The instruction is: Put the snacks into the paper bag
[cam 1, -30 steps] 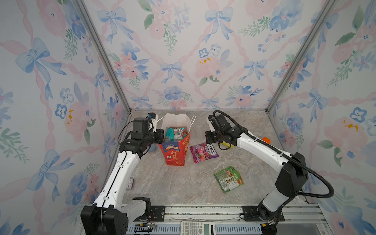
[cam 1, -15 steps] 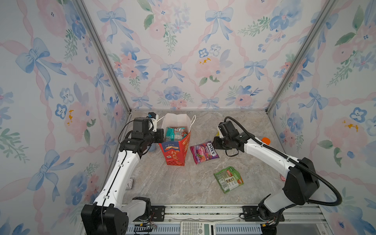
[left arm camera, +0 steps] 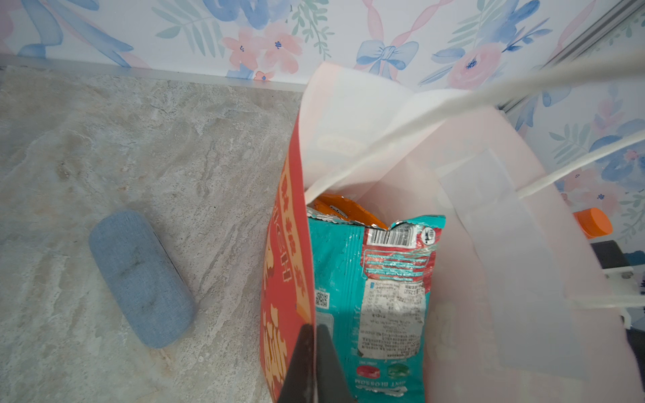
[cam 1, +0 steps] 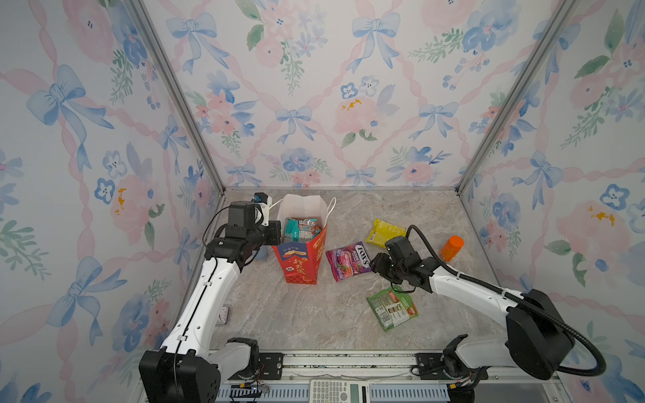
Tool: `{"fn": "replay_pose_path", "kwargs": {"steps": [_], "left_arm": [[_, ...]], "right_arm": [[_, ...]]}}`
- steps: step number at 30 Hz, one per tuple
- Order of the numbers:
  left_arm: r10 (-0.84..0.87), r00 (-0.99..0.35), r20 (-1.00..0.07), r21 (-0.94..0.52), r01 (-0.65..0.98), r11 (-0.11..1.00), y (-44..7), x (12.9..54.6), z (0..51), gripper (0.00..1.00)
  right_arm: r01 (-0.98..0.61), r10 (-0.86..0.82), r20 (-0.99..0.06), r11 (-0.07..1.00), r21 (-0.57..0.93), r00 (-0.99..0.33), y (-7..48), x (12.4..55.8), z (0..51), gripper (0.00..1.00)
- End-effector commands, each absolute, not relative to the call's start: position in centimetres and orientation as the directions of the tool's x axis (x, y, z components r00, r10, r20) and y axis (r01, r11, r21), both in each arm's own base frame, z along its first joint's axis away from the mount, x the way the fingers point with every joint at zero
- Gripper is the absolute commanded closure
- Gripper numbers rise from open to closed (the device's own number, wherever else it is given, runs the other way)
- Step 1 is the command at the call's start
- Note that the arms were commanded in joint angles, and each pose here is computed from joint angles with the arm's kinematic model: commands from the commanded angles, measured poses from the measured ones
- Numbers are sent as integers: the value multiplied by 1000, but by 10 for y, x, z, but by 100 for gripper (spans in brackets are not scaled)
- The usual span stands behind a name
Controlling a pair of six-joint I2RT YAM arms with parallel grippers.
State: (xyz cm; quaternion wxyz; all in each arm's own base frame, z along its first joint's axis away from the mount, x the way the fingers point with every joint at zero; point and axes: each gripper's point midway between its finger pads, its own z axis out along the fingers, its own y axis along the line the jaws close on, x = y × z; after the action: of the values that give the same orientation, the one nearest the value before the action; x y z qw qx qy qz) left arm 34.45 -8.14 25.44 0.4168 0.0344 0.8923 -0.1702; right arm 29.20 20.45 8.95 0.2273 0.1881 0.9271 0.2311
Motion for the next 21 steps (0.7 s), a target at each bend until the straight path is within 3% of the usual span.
{"fn": "replay_pose_path", "kwargs": {"steps": [1,21], "left_arm": [[-77,-617,-783,-279,238,931,-87,347,268,100],[-74,-614,-785,-273,236,933,-86,346,268,100]], "right_arm": [[290,532,-308,765,575,-789,212,299,87,40],[383,604,-202,693,611,-771,228,307,37,41]]}}
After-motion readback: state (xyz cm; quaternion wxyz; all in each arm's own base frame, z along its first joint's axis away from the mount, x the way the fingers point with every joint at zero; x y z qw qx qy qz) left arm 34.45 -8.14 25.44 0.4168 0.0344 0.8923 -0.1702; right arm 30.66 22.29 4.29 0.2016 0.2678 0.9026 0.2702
